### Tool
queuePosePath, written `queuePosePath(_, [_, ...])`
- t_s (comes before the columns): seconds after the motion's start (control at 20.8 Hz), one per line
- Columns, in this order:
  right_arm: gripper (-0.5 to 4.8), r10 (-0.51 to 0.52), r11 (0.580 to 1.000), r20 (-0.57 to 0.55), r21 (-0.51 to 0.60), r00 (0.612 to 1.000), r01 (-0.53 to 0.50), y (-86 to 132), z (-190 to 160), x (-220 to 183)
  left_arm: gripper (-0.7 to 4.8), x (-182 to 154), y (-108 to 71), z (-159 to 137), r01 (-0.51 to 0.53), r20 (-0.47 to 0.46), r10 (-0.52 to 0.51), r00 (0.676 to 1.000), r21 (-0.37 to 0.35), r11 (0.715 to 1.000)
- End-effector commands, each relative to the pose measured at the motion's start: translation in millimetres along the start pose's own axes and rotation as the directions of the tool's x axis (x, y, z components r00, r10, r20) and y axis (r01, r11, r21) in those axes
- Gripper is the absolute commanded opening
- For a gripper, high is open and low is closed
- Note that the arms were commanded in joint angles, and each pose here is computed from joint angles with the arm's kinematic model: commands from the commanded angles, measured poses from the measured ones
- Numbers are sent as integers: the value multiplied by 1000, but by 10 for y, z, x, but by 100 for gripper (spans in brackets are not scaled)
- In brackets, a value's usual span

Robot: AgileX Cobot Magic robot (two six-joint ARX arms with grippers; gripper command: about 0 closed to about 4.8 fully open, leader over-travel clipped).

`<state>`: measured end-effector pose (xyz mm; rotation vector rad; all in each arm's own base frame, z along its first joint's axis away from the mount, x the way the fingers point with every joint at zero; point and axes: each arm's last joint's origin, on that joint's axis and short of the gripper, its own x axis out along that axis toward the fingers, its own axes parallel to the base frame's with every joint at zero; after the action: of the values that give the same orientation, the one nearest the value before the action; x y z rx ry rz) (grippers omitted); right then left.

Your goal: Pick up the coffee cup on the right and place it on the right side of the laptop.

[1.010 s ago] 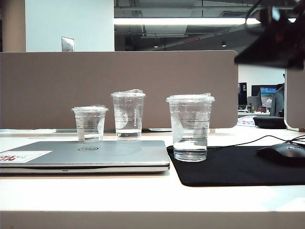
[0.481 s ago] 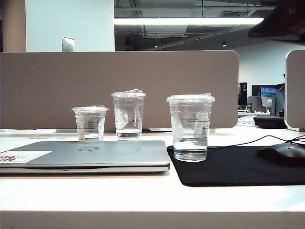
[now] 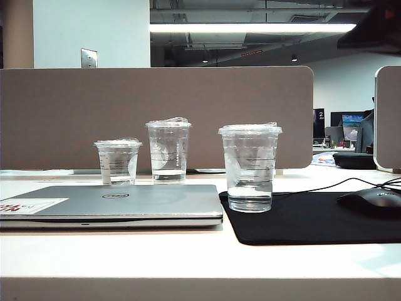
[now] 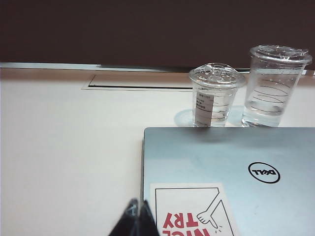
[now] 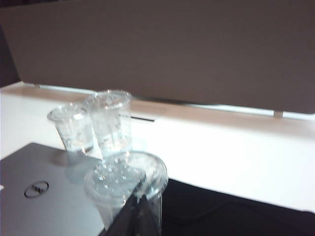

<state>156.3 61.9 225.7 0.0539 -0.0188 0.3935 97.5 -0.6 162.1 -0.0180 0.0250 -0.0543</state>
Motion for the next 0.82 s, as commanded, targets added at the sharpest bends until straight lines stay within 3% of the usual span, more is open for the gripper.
queuePosePath(0.05, [-9,-23,1000,-24,3,999,23,-6,-9,2,-5,-2,0,18,2,9,-2,1000,3,1000])
queuePosePath(0.82, [-9,-27,1000,-60,2,998,27,-9,-46,2,-5,-2,0,18,2,9,-2,1000,3,1000])
